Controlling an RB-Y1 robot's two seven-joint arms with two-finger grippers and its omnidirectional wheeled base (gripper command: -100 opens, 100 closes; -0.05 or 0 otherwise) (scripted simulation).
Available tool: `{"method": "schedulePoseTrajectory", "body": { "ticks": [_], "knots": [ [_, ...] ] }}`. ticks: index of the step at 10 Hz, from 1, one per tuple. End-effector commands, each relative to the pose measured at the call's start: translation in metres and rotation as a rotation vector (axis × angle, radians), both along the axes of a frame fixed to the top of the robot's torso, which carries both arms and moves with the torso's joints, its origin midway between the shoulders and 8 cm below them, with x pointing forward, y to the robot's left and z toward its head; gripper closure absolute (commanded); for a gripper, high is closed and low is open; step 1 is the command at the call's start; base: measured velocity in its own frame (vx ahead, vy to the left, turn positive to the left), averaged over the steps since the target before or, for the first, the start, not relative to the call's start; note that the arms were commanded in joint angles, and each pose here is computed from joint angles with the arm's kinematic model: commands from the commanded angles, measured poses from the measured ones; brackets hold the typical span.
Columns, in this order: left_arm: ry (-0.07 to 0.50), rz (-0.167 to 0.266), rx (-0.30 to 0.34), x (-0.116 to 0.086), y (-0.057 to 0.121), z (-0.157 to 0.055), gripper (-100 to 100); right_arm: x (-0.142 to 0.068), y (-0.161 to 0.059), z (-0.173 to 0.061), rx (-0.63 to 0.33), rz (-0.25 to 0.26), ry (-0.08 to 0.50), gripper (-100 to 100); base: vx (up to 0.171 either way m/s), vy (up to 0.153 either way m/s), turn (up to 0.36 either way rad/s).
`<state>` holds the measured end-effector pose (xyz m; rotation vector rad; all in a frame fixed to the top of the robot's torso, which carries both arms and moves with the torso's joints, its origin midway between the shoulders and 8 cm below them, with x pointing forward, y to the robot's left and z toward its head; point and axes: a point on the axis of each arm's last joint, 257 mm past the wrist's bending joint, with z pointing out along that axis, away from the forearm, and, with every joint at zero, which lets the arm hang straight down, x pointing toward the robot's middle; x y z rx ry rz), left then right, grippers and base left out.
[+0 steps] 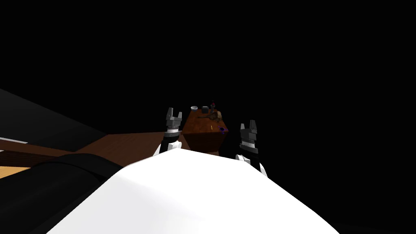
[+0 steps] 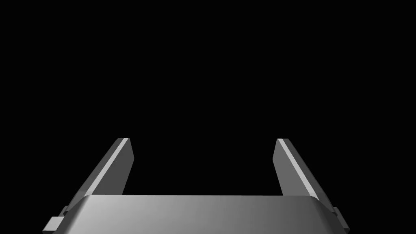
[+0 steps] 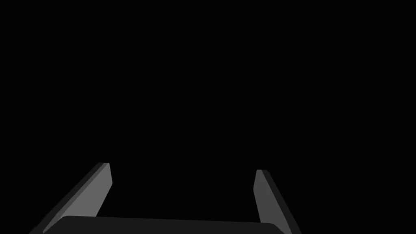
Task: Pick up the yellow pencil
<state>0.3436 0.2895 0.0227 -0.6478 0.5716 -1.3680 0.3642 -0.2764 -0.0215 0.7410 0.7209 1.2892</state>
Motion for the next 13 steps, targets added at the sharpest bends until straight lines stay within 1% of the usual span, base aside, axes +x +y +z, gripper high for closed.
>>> {"method": "schedulePoseTrajectory", "body": {
  "ticks": [1, 3, 5, 6, 8, 9, 10, 11, 13],
  "knots": [
    [0.000, 0.000, 0.000, 0.000, 0.000, 0.000, 0, 0.001, 0.002, -0.003, -0.024, 0.017, 0.013, -100, -0.031, 0.015, 0.060],
    [0.000, 0.000, 0.000, 0.000, 0.000, 0.000, 0, 0.004, 0.006, -0.010, -0.063, 0.048, 0.042, -100, -0.072, 0.049, 0.085],
    [0.000, 0.000, 0.000, 0.000, 0.000, 0.000, 0, 0.006, 0.011, -0.022, -0.094, 0.082, 0.082, -100, -0.107, 0.075, 0.114],
    [0.000, 0.000, 0.000, 0.000, 0.000, 0.000, 0, 0.006, 0.012, -0.022, -0.107, 0.089, 0.085, -100, -0.086, 0.049, 0.035],
    [0.000, 0.000, 0.000, 0.000, 0.000, 0.000, 0, 0.008, 0.017, -0.040, -0.134, 0.128, 0.140, -100, -0.090, 0.070, 0.133],
    [0.000, 0.000, 0.000, 0.000, 0.000, 0.000, 0, 0.008, 0.018, -0.040, -0.149, 0.135, 0.143, -100, -0.094, 0.070, 0.049],
    [0.000, 0.000, 0.000, 0.000, 0.000, 0.000, 0, 0.008, 0.020, -0.052, -0.162, 0.157, 0.178, -100, -0.097, 0.060, 0.091],
    [0.000, 0.000, 0.000, 0.000, 0.000, 0.000, 0, 0.008, 0.021, -0.052, -0.168, 0.160, 0.179, -100, -0.082, 0.056, 0.053],
    [0.000, 0.000, 0.000, 0.000, 0.000, 0.000, 0, 0.005, 0.026, -0.081, -0.187, 0.206, 0.261, -100, -0.112, 0.098, 0.170]
  ]
}}
